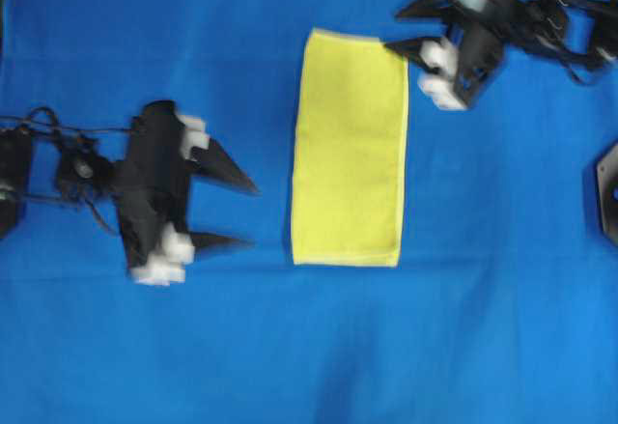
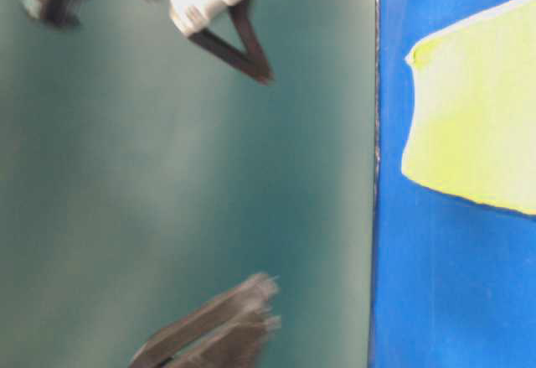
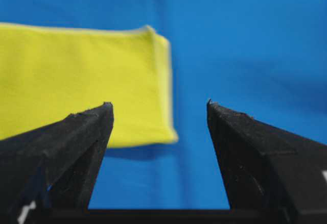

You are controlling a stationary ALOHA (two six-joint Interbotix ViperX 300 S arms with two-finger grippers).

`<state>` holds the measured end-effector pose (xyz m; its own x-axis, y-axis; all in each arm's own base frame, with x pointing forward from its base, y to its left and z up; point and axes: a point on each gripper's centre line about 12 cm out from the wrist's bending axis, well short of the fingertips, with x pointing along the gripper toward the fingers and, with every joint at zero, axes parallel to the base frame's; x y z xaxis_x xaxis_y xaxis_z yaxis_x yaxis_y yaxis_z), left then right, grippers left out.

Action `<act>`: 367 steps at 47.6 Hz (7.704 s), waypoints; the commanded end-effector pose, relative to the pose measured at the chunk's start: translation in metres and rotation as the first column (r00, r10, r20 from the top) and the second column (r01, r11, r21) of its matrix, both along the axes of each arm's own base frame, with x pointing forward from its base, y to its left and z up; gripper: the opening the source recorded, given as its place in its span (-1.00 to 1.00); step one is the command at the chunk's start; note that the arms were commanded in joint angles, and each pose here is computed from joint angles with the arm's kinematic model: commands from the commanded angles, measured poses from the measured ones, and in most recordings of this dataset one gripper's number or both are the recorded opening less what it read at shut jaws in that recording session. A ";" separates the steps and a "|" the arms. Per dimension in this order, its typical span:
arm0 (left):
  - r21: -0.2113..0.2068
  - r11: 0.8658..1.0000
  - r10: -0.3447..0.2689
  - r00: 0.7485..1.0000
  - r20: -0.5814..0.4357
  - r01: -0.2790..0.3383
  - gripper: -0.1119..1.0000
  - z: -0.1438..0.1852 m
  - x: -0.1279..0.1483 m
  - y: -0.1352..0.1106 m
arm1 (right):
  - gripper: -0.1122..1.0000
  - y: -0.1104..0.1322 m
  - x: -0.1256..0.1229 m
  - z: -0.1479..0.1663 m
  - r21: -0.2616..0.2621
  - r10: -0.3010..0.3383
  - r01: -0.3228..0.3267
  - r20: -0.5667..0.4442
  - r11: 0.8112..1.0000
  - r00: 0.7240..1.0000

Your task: Fold the yellow towel.

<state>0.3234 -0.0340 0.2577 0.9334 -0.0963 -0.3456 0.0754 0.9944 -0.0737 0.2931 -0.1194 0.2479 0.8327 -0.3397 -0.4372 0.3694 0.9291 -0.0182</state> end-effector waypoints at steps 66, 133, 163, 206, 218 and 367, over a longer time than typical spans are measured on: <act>0.052 0.919 0.380 0.912 0.153 -0.391 0.47 -0.015 -0.021 0.130 | 0.15 -0.034 -0.017 -0.043 0.093 -0.150 0.155 -0.066 0.983 0.987; 0.085 0.863 0.506 0.852 -0.138 -0.498 -0.73 -0.160 0.088 0.233 | -0.72 -0.074 0.019 -0.150 0.162 -0.170 0.221 -0.276 0.962 0.946; 0.092 0.881 0.472 0.877 -0.090 -0.464 -0.73 -0.107 0.085 0.214 | -0.72 -0.069 0.016 -0.100 0.129 -0.170 0.198 -0.199 0.972 0.965; 0.025 0.999 0.030 0.982 -0.184 -0.026 -0.73 -0.111 0.069 0.004 | -0.72 0.122 0.038 -0.098 0.326 0.243 -0.169 -0.199 0.930 0.949; 0.024 1.000 0.022 0.971 -0.237 -0.017 -0.73 -0.126 0.067 -0.001 | -0.72 0.129 0.046 -0.107 0.332 0.258 -0.177 -0.216 0.926 0.942; 0.022 0.999 0.024 0.972 0.236 -0.030 0.17 -0.063 -0.172 0.024 | 0.16 0.108 -0.128 -0.062 0.078 0.241 -0.269 0.262 0.960 0.935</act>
